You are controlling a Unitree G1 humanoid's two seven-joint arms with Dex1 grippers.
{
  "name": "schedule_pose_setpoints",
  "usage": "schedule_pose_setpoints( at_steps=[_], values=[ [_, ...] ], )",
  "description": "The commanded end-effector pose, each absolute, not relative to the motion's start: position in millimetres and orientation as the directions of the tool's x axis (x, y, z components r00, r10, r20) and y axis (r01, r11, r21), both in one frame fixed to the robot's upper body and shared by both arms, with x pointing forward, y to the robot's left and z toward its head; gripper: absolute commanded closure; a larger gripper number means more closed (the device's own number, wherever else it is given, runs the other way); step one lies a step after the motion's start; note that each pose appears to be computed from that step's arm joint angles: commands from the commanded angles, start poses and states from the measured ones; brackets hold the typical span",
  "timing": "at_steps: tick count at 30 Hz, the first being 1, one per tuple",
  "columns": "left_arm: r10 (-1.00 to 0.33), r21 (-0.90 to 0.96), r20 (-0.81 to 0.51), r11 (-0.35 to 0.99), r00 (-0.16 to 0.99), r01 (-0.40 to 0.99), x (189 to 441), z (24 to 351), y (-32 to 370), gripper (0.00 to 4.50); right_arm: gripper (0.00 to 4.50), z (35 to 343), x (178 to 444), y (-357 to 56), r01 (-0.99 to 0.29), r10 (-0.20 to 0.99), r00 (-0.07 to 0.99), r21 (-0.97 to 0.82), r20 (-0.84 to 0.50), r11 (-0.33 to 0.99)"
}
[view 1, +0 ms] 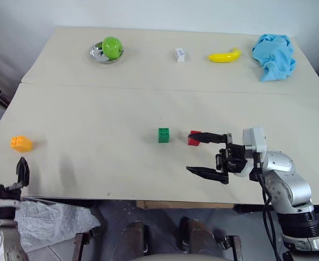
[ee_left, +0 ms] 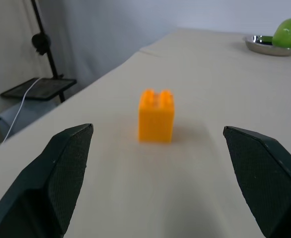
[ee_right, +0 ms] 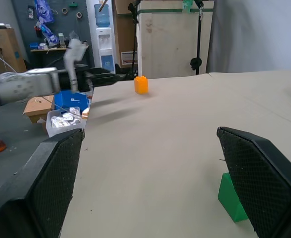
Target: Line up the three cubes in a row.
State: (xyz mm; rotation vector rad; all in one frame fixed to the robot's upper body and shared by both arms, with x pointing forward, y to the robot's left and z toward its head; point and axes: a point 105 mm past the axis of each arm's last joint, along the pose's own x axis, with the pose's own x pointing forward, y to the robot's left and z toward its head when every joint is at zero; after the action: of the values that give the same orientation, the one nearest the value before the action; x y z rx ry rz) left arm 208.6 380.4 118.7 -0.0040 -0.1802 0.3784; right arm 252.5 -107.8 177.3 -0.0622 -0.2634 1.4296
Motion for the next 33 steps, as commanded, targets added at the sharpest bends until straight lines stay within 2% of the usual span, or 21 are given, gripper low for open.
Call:
schedule_pose_setpoints(
  at_steps=[1,8,11,19,23,25,28,30,33],
  values=[
    [0.430,-0.036,0.111,0.903,0.896,-0.428,218.0,111.2,402.1,0.04,0.00,181.3,248.2,-104.1,-0.965,0.984,0.098,-0.226,0.147,0.130],
    [0.365,-0.065,0.034,0.930,0.930,-0.363,249.9,101.6,402.5,0.04,0.00,179.0,246.9,-103.6,-0.961,0.982,0.126,-0.230,0.142,0.156],
    [0.317,-0.071,0.041,0.947,0.948,-0.313,262.4,109.0,403.1,0.63,0.00,179.0,245.5,-103.5,-0.959,0.980,0.134,-0.231,0.144,0.165],
    [0.238,-0.010,0.074,0.971,0.968,-0.238,265.4,117.6,404.5,2.97,0.00,177.2,244.6,-103.5,-0.955,0.977,0.156,-0.231,0.147,0.188],
    [0.012,0.096,0.160,0.995,0.987,-0.028,269.4,140.6,382.7,3.02,0.00,176.6,243.9,-106.4,-0.953,0.976,0.168,-0.230,0.140,0.197],
    [-0.299,0.260,0.137,0.931,0.944,0.257,274.3,154.9,340.7,3.02,0.00,176.6,244.0,-111.2,-0.950,0.975,0.182,-0.232,0.129,0.209],
    [-0.600,0.313,0.045,0.768,0.799,0.559,278.9,159.0,287.6,3.02,0.00,177.0,246.0,-119.5,-0.941,0.967,0.223,-0.233,0.121,0.246],
    [-0.705,0.324,-0.024,0.665,0.709,0.673,281.0,155.6,265.1,3.02,0.00,177.2,247.3,-124.0,-0.935,0.962,0.245,-0.232,0.120,0.267],
    [-0.856,0.324,-0.154,0.429,0.494,0.843,292.1,142.2,226.0,3.02,0.00,171.9,246.2,-135.6,-0.925,0.951,0.291,-0.224,0.101,0.307]
  ],
)
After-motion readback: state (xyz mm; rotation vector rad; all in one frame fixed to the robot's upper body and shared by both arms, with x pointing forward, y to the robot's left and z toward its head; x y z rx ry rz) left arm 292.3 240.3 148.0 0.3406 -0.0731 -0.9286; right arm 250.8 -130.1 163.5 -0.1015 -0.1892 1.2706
